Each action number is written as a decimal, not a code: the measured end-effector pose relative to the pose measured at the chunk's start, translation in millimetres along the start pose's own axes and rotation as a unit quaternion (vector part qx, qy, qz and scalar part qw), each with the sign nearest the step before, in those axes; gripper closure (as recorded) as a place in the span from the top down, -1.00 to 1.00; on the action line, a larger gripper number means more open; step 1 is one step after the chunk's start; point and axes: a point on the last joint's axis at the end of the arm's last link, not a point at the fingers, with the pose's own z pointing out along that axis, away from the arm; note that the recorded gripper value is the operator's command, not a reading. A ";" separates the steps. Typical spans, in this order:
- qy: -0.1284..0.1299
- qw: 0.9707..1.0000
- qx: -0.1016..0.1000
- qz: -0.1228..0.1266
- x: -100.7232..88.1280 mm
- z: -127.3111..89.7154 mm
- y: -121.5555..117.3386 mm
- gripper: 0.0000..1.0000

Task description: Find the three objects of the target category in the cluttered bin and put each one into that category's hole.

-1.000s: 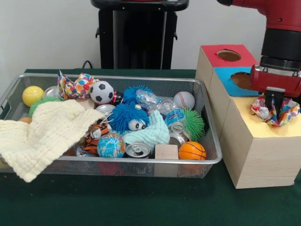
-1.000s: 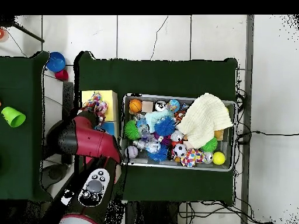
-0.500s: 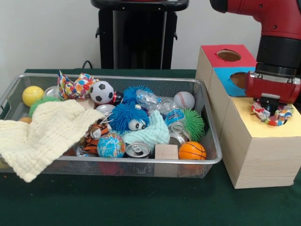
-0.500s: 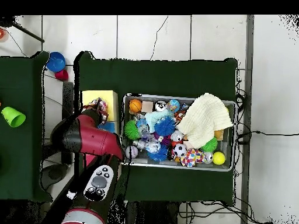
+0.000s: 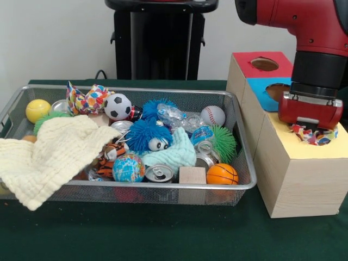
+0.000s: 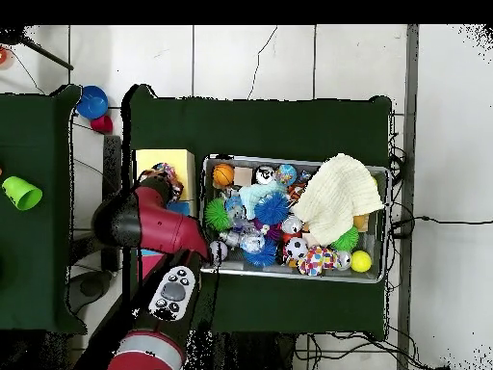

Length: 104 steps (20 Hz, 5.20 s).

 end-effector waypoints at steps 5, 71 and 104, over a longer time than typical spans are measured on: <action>0.001 1.000 -0.006 0.011 -5.8 2.9 -2.4 -1.00; 0.037 0.999 0.008 -0.021 -15.7 -74.3 10.2 1.00; 0.034 0.999 0.015 -0.018 -26.6 -65.5 -9.2 -1.00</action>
